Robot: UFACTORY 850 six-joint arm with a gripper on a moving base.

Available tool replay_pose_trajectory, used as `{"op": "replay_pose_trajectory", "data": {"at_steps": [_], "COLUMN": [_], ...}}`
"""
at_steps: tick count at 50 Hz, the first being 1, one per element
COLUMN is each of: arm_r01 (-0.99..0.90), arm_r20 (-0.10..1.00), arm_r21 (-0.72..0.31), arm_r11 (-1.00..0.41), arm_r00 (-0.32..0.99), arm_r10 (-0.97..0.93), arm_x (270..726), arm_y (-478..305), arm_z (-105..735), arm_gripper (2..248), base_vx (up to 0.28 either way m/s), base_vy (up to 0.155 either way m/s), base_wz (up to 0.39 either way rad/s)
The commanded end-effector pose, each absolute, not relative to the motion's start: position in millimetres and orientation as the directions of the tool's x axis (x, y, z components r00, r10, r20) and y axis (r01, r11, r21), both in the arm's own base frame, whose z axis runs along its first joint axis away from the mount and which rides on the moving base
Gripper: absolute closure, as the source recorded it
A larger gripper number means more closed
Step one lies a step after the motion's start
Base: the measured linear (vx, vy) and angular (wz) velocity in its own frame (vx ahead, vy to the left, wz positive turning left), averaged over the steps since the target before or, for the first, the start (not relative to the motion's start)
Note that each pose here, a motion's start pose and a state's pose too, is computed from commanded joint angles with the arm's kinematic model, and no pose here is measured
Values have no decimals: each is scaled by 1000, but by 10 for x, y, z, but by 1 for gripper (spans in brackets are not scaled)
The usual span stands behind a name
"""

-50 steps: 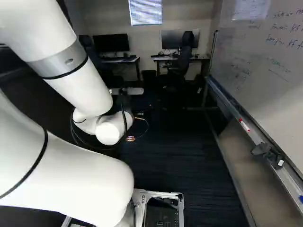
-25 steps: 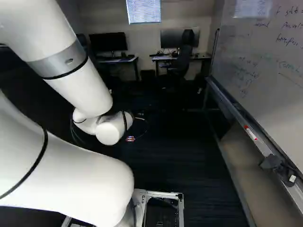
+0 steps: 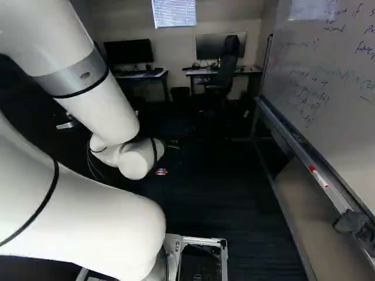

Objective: Open the door and move inside

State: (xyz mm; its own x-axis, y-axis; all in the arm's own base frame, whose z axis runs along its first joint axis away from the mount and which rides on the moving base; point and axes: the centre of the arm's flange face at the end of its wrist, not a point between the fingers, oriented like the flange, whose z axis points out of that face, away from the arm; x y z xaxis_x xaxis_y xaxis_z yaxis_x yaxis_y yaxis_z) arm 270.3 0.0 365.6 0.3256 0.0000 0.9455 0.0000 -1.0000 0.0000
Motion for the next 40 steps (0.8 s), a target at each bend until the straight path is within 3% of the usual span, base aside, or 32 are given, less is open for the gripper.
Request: {"op": "replay_pose_trajectory", "data": {"at_steps": [40], "arm_r01": [0], "arm_r20": [946], "arm_r21": [0], "arm_r11": [-1000], "arm_r00": [326], "arm_r10": [0], "arm_x": [2703], "arm_y": [0], "arm_z": [3656], "arm_gripper": [3], "base_vx": [167], "base_vy": [3], "base_wz": [-20]}}
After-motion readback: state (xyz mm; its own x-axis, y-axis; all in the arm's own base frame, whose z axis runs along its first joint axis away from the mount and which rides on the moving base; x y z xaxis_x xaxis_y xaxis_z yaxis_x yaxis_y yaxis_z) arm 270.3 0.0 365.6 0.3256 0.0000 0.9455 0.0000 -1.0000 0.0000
